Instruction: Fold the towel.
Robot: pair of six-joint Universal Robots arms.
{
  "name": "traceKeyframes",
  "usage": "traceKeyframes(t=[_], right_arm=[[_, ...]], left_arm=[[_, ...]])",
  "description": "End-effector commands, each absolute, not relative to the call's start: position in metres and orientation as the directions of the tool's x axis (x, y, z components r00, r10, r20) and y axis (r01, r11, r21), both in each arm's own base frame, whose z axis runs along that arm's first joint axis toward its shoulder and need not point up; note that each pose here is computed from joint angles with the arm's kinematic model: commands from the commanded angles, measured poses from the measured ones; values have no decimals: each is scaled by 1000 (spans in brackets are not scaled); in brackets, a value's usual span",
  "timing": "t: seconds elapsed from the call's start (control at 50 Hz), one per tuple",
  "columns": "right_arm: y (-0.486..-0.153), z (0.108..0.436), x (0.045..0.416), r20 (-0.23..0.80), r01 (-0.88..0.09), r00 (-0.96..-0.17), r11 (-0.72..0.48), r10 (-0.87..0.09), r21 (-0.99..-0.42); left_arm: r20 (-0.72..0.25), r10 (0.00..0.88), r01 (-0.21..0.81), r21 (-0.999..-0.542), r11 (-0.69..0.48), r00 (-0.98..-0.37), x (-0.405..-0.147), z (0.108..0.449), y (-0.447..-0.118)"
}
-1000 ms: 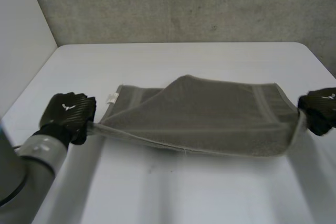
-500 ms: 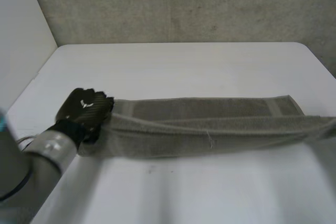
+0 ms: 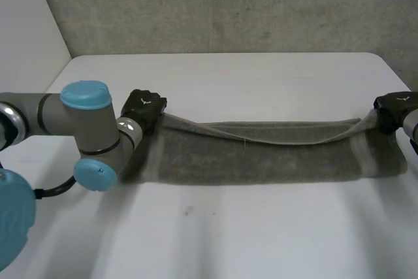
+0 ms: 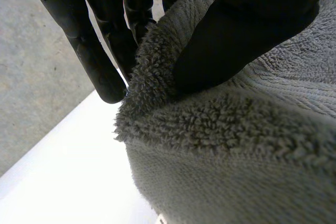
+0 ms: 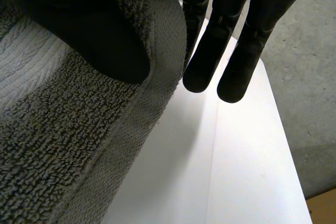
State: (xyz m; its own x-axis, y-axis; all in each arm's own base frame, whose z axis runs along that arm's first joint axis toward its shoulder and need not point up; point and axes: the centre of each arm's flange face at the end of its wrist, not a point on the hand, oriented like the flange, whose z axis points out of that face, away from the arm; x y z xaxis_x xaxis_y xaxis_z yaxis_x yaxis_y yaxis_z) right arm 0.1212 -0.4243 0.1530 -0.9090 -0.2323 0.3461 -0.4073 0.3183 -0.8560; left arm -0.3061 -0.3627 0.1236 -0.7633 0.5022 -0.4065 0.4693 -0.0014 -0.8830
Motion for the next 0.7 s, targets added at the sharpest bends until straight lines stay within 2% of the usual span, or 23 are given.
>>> traceKeyframes(t=[0.02, 0.2, 0.26, 0.3, 0.34, 0.46, 0.52, 0.62, 0.66, 0.68, 0.7], right_arm=[[-432, 150, 120, 374, -417, -908, 315, -188, -853], [-436, 167, 124, 389, -415, -910, 277, -145, -867], [-440, 187, 124, 379, -395, -918, 225, -114, -890], [-440, 200, 123, 360, -372, -928, 195, -93, -908], [-441, 222, 120, 317, -321, -947, 134, -54, -938], [-439, 239, 118, 307, -309, -951, 90, -29, -947], [-435, 241, 120, 307, -310, -951, 92, -48, -946], [-421, 224, 124, 328, -342, -939, 162, -106, -926], [-406, 209, 133, 335, -381, -918, 237, -213, -894], [-406, 209, 133, 335, -381, -918, 237, -214, -893], [-399, 203, 137, 324, -391, -908, 265, -265, -881]], left_arm=[[-403, 509, 476, -879, 14, -760, -309, 113, -369], [-408, 487, 462, -887, -10, -772, -310, 125, -373], [-408, 479, 454, -891, -23, -777, -310, 133, -374], [-410, 458, 435, -899, -55, -789, -308, 153, -376], [-412, 443, 431, -900, -63, -796, -305, 161, -378], [-418, 391, 434, -899, -51, -820, -293, 179, -377], [-415, 380, 440, -898, -21, -827, -286, 180, -373], [-409, 405, 459, -888, 30, -818, -279, 175, -357], [-404, 417, 463, -885, 47, -814, -278, 174, -349], [-397, 427, 465, -883, 63, -812, -277, 173, -341], [-397, 428, 465, -883, 64, -812, -277, 173, -341]])
